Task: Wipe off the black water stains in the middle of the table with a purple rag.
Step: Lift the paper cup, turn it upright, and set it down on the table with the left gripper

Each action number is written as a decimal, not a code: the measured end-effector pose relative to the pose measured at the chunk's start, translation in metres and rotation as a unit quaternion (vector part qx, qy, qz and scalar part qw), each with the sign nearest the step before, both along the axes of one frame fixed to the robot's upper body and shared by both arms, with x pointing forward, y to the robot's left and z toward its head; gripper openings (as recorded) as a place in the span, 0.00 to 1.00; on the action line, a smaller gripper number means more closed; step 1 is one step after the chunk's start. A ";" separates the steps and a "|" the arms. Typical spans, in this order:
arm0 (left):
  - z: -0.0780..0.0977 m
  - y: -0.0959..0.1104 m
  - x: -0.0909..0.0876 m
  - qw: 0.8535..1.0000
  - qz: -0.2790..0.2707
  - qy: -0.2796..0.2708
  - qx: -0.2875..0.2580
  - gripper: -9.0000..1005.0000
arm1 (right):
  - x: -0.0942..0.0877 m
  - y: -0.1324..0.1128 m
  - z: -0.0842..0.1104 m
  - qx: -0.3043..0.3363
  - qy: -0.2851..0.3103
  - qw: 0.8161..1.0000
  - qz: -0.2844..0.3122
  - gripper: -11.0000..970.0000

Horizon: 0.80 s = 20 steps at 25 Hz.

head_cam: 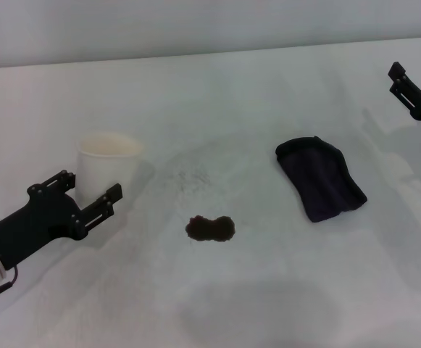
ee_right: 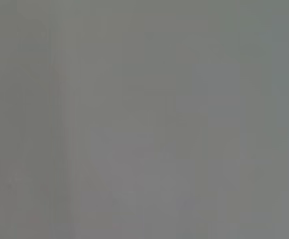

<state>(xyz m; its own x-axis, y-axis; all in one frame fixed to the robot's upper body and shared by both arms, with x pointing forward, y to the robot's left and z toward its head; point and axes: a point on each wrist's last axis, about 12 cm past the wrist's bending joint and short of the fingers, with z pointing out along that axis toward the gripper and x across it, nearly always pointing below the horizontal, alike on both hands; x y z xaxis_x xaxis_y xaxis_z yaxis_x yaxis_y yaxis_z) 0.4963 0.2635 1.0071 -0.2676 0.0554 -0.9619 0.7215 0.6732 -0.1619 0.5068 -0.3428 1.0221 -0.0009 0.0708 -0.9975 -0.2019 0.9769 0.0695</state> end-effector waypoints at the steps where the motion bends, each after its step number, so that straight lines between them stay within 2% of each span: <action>1: -0.001 0.001 -0.001 1.000 0.001 0.001 0.000 0.64 | 0.000 0.000 0.000 0.000 0.000 1.000 0.002 0.90; 12: -0.011 0.005 -0.011 1.000 0.008 0.011 0.021 0.64 | 0.002 0.005 0.001 0.000 0.000 1.000 0.011 0.89; 20: -0.017 0.009 -0.021 0.999 0.007 -0.004 0.047 0.64 | 0.003 0.005 0.001 0.004 -0.003 1.000 0.013 0.89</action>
